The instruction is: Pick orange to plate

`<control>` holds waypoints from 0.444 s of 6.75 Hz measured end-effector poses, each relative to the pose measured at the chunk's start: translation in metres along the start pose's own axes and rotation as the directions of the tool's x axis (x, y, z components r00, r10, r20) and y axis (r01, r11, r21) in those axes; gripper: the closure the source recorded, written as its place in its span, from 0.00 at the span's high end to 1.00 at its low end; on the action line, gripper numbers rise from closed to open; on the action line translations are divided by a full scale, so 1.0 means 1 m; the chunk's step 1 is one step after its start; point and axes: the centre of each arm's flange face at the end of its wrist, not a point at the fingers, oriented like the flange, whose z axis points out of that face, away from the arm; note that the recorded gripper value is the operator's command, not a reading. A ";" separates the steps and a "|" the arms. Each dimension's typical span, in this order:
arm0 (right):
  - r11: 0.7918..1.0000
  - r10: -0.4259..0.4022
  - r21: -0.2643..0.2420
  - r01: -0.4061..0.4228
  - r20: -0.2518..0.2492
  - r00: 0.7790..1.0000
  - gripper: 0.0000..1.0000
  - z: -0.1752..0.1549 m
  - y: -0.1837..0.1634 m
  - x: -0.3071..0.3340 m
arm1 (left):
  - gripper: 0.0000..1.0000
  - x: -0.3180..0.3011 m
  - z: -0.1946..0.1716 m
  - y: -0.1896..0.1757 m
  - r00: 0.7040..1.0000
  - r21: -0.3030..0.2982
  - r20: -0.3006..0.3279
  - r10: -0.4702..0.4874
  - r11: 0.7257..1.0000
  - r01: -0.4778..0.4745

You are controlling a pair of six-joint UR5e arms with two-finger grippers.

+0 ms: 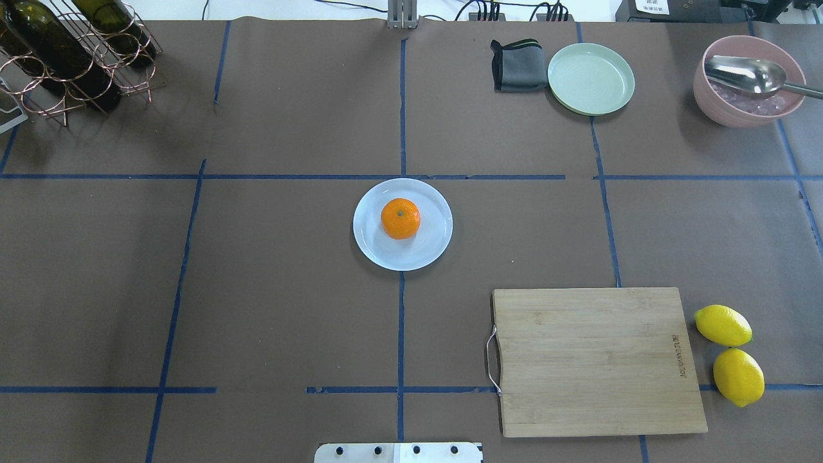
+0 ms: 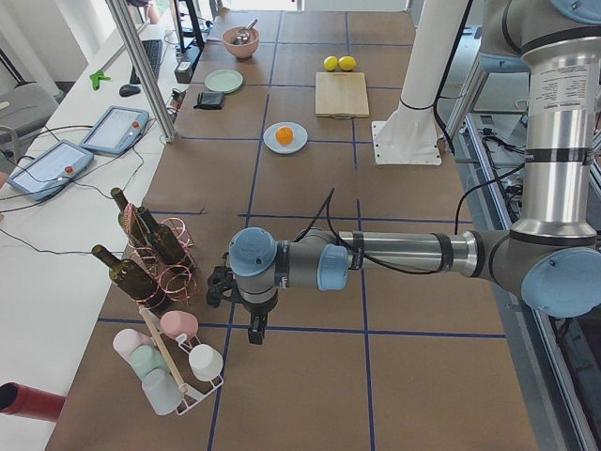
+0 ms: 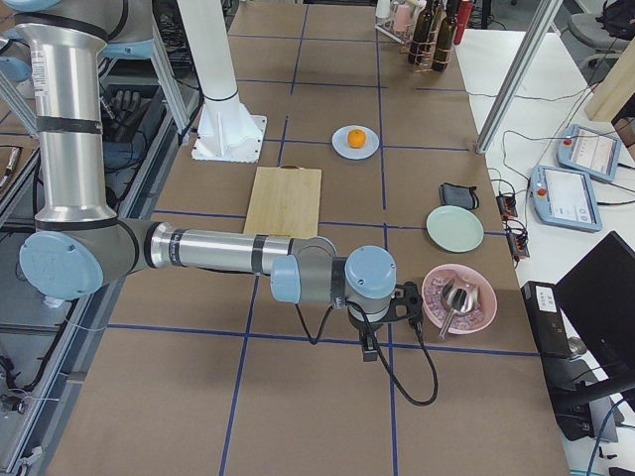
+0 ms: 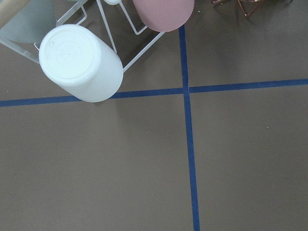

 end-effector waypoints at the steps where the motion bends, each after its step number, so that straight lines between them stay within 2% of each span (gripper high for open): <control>1: 1.000 0.000 0.000 0.000 0.000 1.000 1.00 0.000 0.000 0.000 | 1.00 0.000 0.000 0.000 1.000 0.000 0.001 0.000 1.000 0.000; 3: 1.000 -0.002 0.002 0.002 0.000 1.000 1.00 -0.001 0.000 -0.001 | 1.00 0.000 0.000 0.000 1.000 0.000 0.001 0.000 1.000 0.000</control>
